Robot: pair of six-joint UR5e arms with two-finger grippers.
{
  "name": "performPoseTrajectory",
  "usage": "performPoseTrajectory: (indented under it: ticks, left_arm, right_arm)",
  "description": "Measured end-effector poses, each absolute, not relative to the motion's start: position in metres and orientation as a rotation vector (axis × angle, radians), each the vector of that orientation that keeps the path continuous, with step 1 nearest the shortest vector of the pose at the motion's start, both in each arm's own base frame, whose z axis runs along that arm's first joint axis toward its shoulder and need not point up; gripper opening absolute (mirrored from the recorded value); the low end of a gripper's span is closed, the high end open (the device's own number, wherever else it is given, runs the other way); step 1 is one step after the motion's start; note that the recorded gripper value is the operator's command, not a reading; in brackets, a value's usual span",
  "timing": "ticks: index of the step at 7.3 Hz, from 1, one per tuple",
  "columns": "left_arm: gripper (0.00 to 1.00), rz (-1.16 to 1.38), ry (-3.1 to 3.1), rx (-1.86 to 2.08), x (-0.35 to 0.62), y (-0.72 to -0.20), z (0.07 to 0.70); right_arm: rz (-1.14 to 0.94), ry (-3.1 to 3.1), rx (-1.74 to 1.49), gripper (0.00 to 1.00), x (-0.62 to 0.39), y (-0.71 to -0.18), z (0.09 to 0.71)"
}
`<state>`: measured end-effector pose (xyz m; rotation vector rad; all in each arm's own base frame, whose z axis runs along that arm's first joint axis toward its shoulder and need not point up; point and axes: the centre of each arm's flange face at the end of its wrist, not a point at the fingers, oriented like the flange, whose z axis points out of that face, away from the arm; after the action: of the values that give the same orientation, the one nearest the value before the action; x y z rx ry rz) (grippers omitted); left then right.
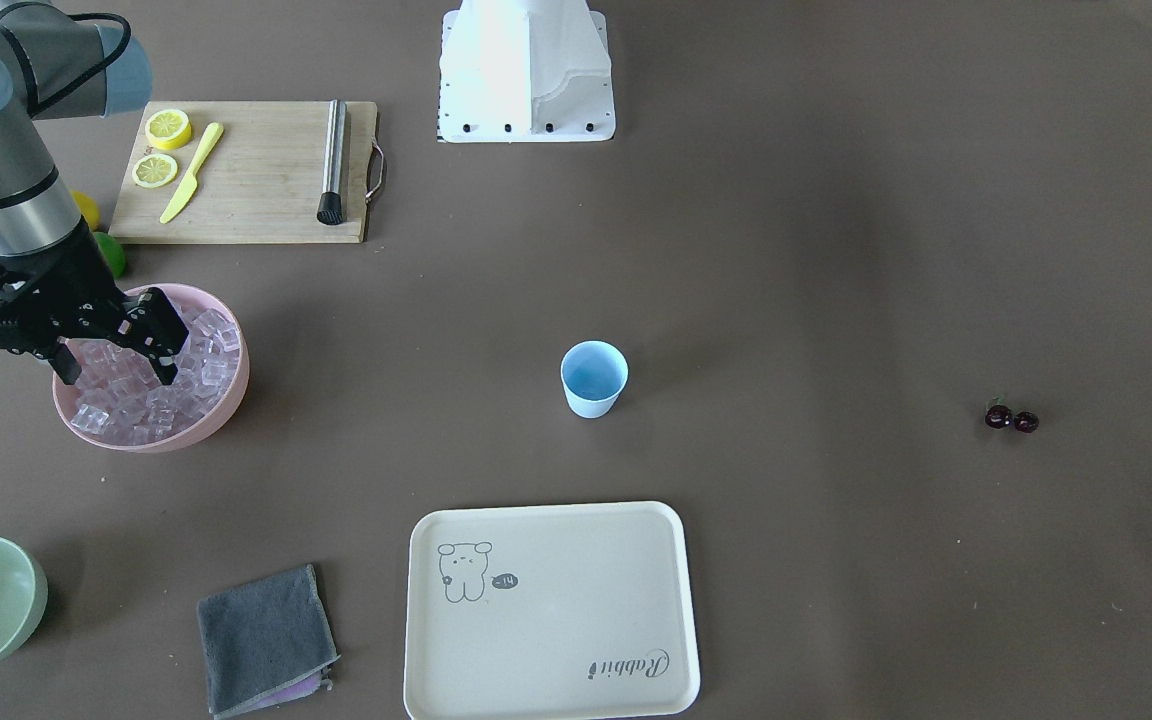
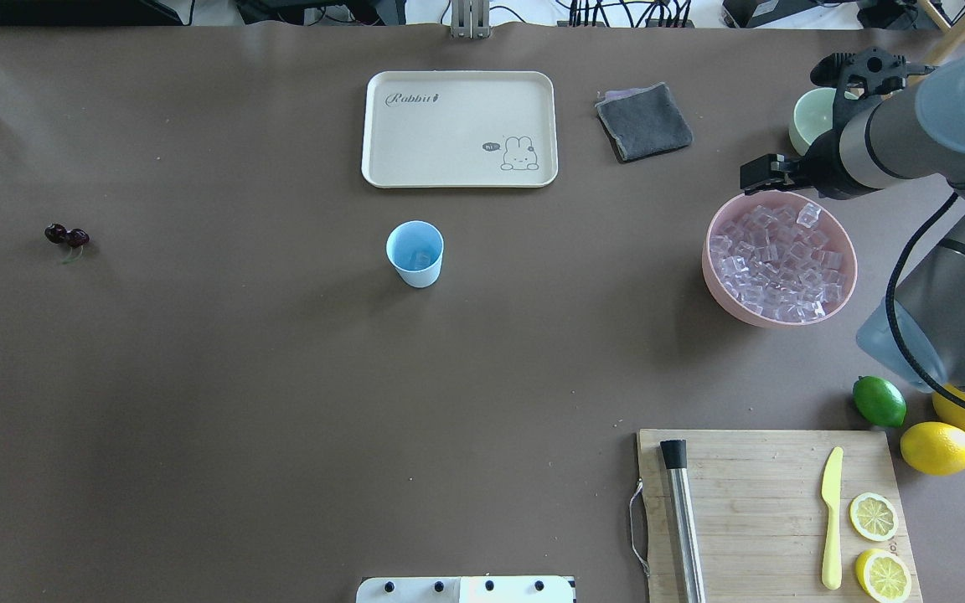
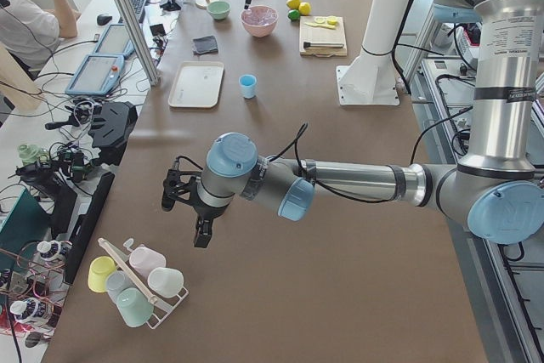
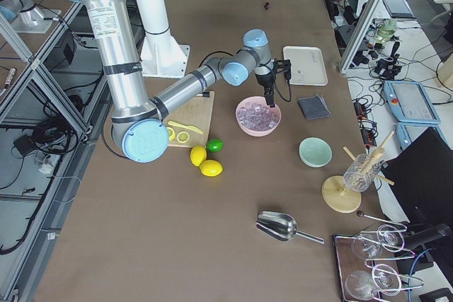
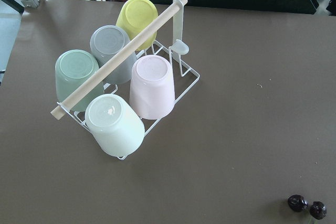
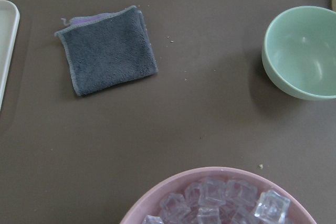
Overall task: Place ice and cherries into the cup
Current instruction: 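Move the right gripper back over the pink ice bowl, then lower the right gripper and grasp another ice cube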
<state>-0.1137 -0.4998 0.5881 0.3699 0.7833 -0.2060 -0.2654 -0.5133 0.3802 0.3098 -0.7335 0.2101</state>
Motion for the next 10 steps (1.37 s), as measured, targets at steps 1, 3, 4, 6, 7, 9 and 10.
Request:
performPoseTrajectory:
  ticks: [1, 3, 4, 6, 7, 9, 10]
  left_arm:
    - [0.98, -0.203, 0.784, 0.375, -0.113, -0.499, 0.589]
    - [0.98, -0.199, 0.783, 0.381, -0.113, -0.499, 0.587]
    - [0.98, -0.197, 0.783, 0.384, -0.113, -0.5, 0.586]
    - [0.98, -0.194, 0.783, 0.389, -0.113, -0.502, 0.584]
    - [0.98, -0.193, 0.783, 0.391, -0.113, -0.502, 0.584]
    - [0.98, -0.192, 0.783, 0.395, -0.113, -0.501, 0.584]
    - [0.98, -0.192, 0.782, 0.395, -0.113, -0.5, 0.586]
  right_arm:
    - [0.29, -0.713, 0.302, 0.99, -0.262, -0.513, 0.389]
    - [0.452, -0.685, 0.297, 0.98, -0.268, -0.515, 0.397]
    - [0.505, -0.661, 0.307, 0.88, -0.282, -0.513, 0.402]
    - [0.551, -0.628, 0.317, 0.82, -0.303, -0.507, 0.413]
    - [0.559, -0.615, 0.318, 0.82, -0.305, -0.505, 0.418]
    - [0.57, -0.583, 0.321, 0.82, -0.309, -0.508, 0.432]
    - [0.571, -0.575, 0.32, 0.81, -0.31, -0.508, 0.435]
